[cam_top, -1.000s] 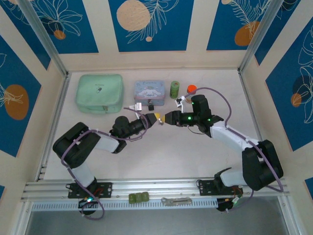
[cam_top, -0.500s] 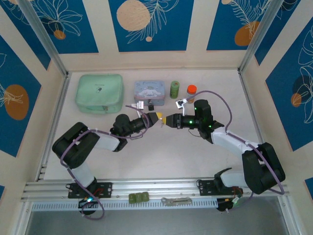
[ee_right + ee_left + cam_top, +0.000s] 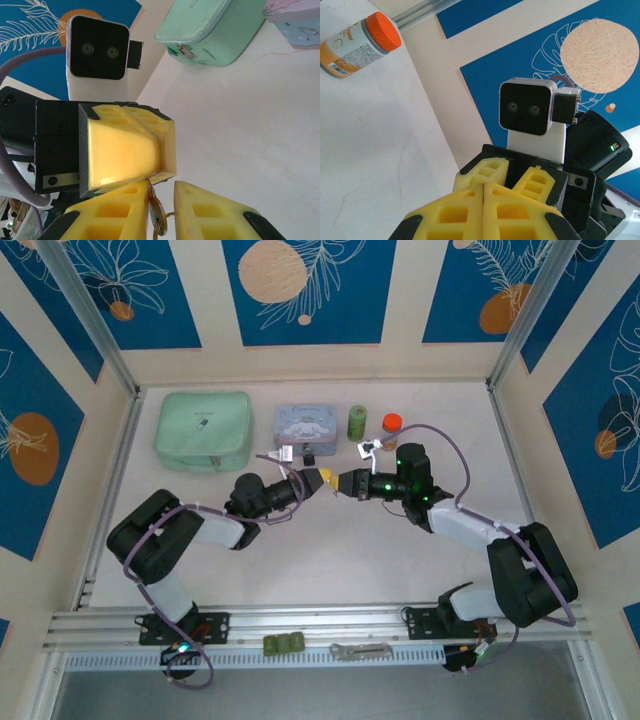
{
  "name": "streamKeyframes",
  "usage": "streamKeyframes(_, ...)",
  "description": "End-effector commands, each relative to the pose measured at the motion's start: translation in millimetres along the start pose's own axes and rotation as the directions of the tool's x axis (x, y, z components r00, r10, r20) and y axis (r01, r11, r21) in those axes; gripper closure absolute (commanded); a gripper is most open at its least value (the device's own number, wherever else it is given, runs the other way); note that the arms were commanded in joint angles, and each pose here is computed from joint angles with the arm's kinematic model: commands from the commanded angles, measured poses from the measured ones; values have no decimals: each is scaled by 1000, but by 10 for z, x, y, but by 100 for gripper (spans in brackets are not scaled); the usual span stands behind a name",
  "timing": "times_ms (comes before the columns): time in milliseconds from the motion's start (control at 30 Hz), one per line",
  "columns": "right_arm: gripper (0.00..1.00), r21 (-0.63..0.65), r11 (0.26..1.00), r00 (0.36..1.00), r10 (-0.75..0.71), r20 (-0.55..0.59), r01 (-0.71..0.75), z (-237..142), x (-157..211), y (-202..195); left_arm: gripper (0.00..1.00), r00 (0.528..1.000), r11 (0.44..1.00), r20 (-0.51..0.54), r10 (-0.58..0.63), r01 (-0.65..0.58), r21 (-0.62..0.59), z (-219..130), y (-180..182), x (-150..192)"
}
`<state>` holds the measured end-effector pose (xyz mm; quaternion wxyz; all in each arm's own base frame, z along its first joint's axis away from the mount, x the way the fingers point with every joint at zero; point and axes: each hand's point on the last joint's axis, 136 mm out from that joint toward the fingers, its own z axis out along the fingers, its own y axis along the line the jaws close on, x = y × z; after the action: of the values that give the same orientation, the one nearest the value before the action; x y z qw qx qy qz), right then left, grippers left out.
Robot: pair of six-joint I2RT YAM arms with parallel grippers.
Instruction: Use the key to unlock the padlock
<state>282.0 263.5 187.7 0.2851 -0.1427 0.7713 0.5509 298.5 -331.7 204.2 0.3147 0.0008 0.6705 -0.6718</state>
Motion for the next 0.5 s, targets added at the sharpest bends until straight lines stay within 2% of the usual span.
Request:
streamKeyframes(0,81,-11,1000,1000,16,-14,-16,23,79,-25,100,999,997,36,29,-32,72,-2,-200,-111)
streamKeyframes(333,77,-6,999,999,35,-5,-35,-37,151,-22,100,998,998,60,22,-25,57,-13,-167,-143)
streamKeyframes(467,82,-6,999,999,33,6,-33,-45,143,-23,100,998,998,57,18,-22,59,-6,-168,-141)
